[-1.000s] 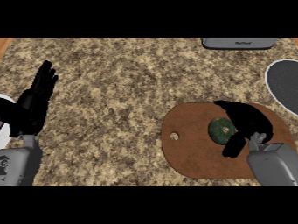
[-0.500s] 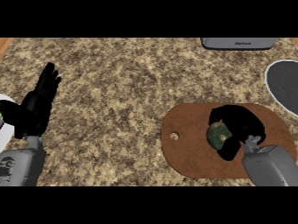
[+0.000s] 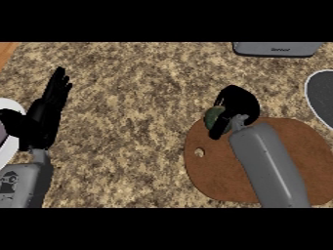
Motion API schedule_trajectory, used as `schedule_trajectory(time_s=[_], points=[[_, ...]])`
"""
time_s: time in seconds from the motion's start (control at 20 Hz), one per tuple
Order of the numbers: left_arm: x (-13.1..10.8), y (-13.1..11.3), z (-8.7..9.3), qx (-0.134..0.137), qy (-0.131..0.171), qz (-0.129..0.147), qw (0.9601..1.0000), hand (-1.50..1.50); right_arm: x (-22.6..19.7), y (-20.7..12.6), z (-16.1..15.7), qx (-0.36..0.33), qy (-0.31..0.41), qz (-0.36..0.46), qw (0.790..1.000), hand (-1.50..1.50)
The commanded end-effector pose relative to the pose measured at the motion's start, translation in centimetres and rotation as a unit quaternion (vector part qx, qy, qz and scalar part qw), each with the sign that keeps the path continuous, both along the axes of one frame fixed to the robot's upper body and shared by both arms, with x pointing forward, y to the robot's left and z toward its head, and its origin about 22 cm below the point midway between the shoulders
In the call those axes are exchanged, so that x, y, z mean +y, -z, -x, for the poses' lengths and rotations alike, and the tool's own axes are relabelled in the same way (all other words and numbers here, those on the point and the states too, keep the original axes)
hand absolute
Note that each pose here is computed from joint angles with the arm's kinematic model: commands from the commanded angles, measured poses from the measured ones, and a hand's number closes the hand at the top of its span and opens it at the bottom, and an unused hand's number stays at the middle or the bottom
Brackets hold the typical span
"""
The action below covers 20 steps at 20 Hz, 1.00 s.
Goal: Pick the squash from the cutting board and place it in the pan
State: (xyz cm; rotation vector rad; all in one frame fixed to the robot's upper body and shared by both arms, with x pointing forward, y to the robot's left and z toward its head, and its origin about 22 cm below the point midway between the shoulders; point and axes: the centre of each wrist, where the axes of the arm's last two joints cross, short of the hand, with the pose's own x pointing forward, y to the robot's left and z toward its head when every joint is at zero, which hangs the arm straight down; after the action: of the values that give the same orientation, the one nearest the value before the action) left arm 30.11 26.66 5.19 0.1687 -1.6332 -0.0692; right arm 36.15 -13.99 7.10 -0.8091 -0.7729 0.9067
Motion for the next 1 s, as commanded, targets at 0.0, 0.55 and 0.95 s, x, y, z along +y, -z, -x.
schedule_trajectory(time_s=[0.0,0.55,0.95], points=[[1.1,-1.6,0.0,-0.009,-0.001,-0.010,0.9999,0.00,2.7,-0.9,-1.7,-0.082,0.068,0.034,0.994,1.50],[0.5,0.3,0.6,0.006,-0.013,-0.001,0.9999,0.00,1.7,-9.5,-2.6,-0.320,0.150,0.087,0.932,1.50],[-0.7,0.0,0.1,0.001,-0.009,0.001,1.0000,0.00,-7.1,-11.3,-3.4,-0.409,0.236,-0.029,0.881,1.50]])
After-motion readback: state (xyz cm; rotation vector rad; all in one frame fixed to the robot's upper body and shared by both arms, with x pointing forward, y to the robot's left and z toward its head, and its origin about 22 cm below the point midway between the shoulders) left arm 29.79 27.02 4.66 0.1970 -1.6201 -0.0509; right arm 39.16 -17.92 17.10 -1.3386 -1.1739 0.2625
